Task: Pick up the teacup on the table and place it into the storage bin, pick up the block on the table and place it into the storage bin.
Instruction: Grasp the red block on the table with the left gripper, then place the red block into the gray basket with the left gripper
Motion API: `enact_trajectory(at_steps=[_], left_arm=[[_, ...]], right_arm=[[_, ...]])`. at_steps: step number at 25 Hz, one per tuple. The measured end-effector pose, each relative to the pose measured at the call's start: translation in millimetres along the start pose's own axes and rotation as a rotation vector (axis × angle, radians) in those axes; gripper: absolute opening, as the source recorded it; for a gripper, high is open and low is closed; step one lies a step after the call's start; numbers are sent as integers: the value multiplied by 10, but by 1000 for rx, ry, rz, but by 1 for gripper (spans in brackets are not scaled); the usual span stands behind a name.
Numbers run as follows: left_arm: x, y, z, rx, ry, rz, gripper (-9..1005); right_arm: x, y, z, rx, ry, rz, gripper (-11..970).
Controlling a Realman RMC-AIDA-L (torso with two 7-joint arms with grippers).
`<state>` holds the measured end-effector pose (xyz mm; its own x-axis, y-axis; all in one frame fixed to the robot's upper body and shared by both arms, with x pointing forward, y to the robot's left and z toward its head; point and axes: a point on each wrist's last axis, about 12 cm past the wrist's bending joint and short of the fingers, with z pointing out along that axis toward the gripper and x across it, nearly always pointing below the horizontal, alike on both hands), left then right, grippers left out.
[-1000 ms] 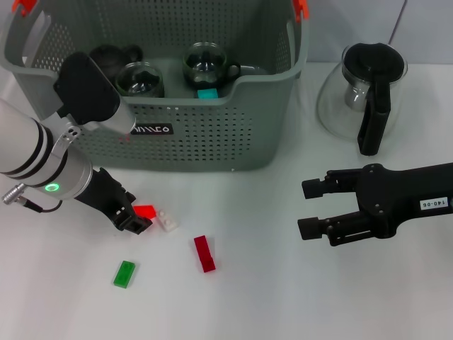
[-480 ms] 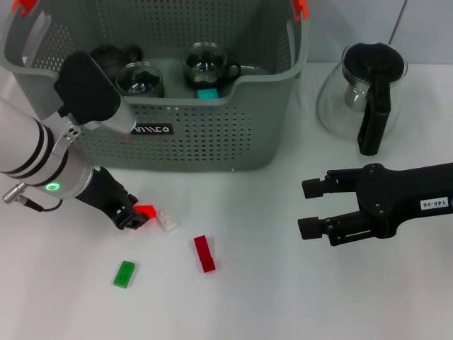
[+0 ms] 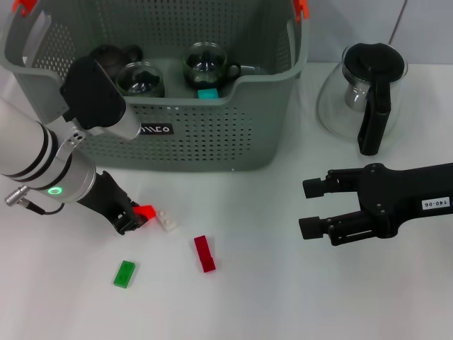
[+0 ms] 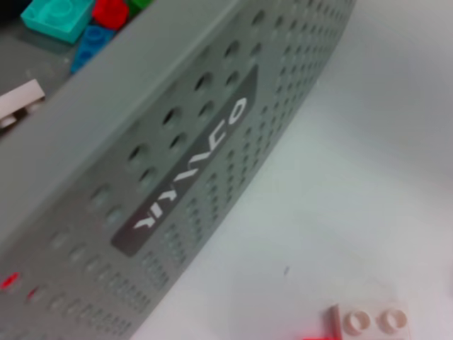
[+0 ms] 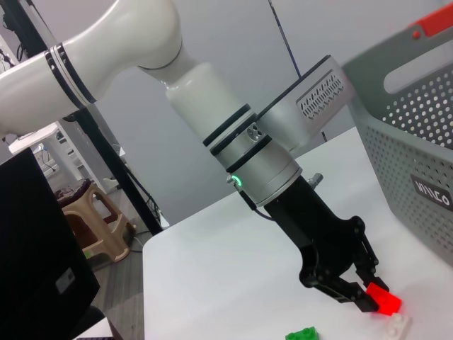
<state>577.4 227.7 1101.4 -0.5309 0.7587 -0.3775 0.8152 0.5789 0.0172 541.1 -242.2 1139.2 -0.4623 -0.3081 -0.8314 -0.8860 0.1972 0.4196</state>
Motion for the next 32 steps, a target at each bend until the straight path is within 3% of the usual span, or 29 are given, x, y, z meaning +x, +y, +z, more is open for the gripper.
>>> enact_trajectory(at_steps=[9, 14, 21, 22, 27, 32], left_arm=[[-20, -7, -48, 6, -7, -4, 194], [5, -1, -187, 7, -18, -22, 189], [94, -20, -523, 45, -96, -67, 193], [137, -34, -680, 66, -152, -85, 193], [189, -49, -1004, 129, -284, -109, 196], [114, 64, -1405, 154, -462, -110, 199]], right_arm=[[10, 6, -7, -3, 0, 2, 900], [9, 2, -19, 2, -4, 0, 900], [7, -5, -45, 10, -15, -4, 900], [7, -5, -46, 11, -15, -5, 900], [-1, -2, -43, 6, -14, -8, 900], [-18, 3, -35, -2, -12, -14, 900]])
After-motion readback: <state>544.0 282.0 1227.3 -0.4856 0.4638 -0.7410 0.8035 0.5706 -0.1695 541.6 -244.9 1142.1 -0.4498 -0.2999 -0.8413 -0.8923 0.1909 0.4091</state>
